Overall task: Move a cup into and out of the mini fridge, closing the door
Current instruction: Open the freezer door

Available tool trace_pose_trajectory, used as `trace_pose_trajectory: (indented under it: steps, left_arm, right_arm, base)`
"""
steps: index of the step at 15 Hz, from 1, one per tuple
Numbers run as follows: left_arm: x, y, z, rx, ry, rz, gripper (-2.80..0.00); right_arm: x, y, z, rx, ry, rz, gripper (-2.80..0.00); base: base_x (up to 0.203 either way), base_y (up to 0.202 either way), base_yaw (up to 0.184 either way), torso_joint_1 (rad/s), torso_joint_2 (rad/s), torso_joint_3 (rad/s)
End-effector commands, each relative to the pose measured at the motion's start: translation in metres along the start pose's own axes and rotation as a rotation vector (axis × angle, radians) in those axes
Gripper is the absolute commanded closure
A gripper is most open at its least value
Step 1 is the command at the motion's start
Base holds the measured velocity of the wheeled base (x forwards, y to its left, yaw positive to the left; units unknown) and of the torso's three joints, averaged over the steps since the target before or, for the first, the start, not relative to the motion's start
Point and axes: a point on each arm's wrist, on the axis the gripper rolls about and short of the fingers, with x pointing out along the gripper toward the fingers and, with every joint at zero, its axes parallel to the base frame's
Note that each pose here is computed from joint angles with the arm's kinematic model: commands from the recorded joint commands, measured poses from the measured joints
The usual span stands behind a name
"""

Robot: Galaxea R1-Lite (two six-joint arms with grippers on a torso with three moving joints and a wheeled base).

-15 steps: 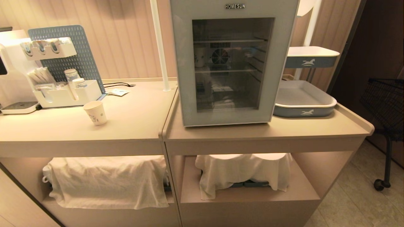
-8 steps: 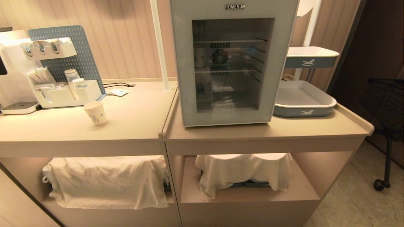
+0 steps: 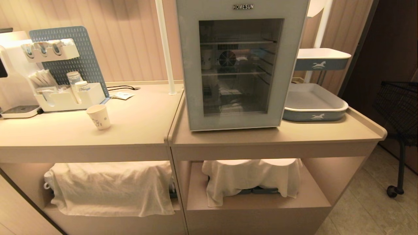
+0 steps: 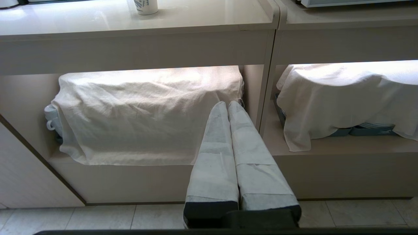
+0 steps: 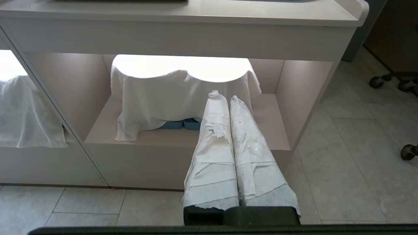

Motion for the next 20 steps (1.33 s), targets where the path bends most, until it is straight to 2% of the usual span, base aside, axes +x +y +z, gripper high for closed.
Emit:
trace_pose_trajectory:
  steps: [1,4,6,14,20]
  left_arm:
    - [0.0001,0.0000,-0.0004,0.003,0.005,-0.001,0.00]
    - [0.0001,-0.0003,-0.0008,0.059,0.009,-0.012,0.00]
    - [0.0001,-0.0003,-0.0002,0.069,0.003,-0.014,0.00]
    - [0.0000,-0.0003,-0.0004,0.050,0.003,-0.012,0.00]
    - [0.0000,-0.0003,-0.0006,0.052,0.005,-0.012,0.00]
  right_arm:
    - [-0.0001,0.0000,-0.0004,0.009,0.001,0.001,0.00]
    - [0.0001,0.0001,-0.0005,-0.004,-0.001,0.003,0.00]
    - [0.0001,0.0001,-0.0005,-0.004,-0.001,0.003,0.00]
    - [-0.0001,0.0000,-0.0004,0.008,0.001,0.000,0.00]
    - [-0.0001,0.0000,-0.0005,0.012,0.002,-0.002,0.00]
  base:
    - [0.000,0.000,0.000,0.000,0.00,0.000]
    - [0.000,0.000,0.000,0.000,0.00,0.000]
    - [0.000,0.000,0.000,0.000,0.00,0.000]
    - [0.169,0.000,-0.001,0.004,0.00,0.005]
    - [0.014,0.000,0.001,0.001,0.00,0.000]
